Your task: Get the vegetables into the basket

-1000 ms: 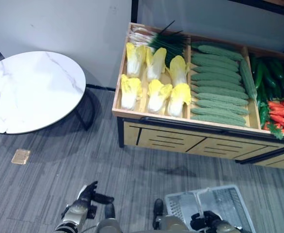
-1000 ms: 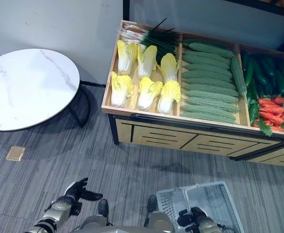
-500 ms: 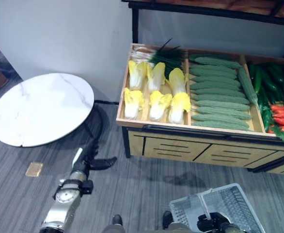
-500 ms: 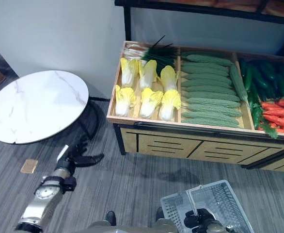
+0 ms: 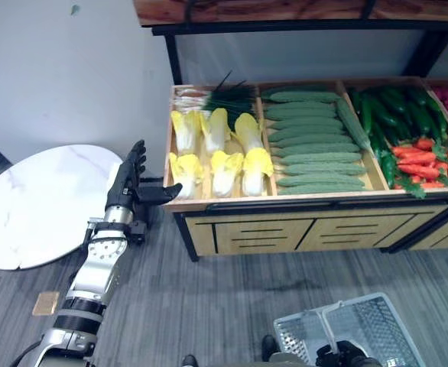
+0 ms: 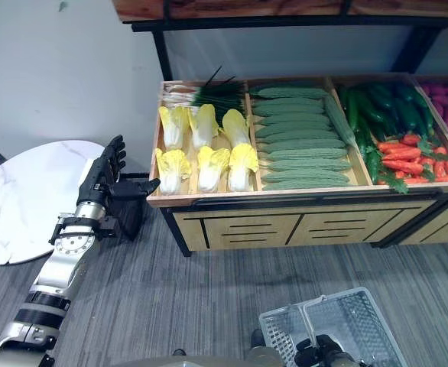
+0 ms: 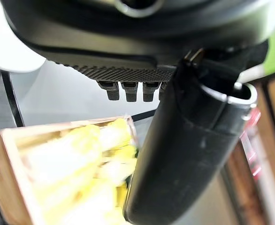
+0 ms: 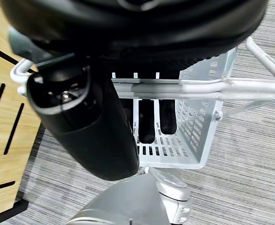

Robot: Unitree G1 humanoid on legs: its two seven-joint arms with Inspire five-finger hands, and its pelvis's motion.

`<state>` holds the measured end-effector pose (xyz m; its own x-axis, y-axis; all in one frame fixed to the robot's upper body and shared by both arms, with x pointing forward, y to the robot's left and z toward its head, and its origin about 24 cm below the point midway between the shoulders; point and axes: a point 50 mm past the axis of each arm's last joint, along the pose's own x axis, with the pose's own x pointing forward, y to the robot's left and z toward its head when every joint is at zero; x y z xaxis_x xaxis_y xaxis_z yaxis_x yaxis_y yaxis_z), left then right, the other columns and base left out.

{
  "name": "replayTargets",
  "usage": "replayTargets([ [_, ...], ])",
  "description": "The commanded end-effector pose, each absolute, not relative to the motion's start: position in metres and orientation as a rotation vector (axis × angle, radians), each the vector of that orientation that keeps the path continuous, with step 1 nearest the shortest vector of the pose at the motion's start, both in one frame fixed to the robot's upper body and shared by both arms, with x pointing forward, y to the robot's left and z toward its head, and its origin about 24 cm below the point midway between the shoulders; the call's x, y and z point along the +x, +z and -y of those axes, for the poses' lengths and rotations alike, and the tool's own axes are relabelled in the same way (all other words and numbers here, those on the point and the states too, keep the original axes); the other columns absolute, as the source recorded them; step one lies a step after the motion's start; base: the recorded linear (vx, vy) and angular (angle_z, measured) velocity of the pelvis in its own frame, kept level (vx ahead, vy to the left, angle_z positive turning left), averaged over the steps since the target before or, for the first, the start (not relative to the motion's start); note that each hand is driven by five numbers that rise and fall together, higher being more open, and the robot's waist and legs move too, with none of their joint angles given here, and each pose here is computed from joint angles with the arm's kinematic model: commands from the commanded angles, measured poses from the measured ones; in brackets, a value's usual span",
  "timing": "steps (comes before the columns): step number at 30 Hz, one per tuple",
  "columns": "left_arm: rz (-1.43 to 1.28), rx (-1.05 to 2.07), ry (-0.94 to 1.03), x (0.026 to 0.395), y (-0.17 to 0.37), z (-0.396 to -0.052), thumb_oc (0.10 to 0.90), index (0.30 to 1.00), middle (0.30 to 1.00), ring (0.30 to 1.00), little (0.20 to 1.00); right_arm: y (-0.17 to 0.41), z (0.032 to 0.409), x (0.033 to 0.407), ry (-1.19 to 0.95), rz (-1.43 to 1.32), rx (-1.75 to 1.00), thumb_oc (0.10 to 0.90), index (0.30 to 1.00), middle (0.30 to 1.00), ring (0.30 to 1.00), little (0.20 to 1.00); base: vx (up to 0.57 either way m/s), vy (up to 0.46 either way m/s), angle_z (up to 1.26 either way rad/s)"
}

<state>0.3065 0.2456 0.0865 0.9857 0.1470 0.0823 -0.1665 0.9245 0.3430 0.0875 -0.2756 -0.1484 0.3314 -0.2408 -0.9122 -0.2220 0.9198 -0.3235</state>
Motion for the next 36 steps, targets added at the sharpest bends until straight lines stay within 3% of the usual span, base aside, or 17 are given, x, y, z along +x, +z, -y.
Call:
replayTargets([
  [1, 0.326, 0.539, 0.279, 0.338, 0.166, -0.254, 0.900, 1.000, 1.000, 1.000, 1.000, -0.148, 0.262, 0.108, 0.069, -1.189, -0.469, 0.400, 0.300, 0.300, 0.300, 0.300, -0.06, -0.052, -0.15],
  [19, 0.203, 0.663, 0.505, 0.374, 0.210, -0.305, 0.900, 1.000, 1.000, 1.000, 1.000, -0.141, 0.256, 0.133, 0.065, -1.101, -0.480, 0.400, 0.300, 0.300, 0.300, 0.300, -0.03, -0.030, -0.03],
  [36, 0.224, 0.632, 0.430, 0.393, 0.221, -0.273, 0.900, 1.000, 1.000, 1.000, 1.000, -0.139, 0.255, 0.141, 0.085, -1.077, -0.510, 0.400, 0.300, 0.300, 0.300, 0.300, 0.00, -0.006, -0.08],
])
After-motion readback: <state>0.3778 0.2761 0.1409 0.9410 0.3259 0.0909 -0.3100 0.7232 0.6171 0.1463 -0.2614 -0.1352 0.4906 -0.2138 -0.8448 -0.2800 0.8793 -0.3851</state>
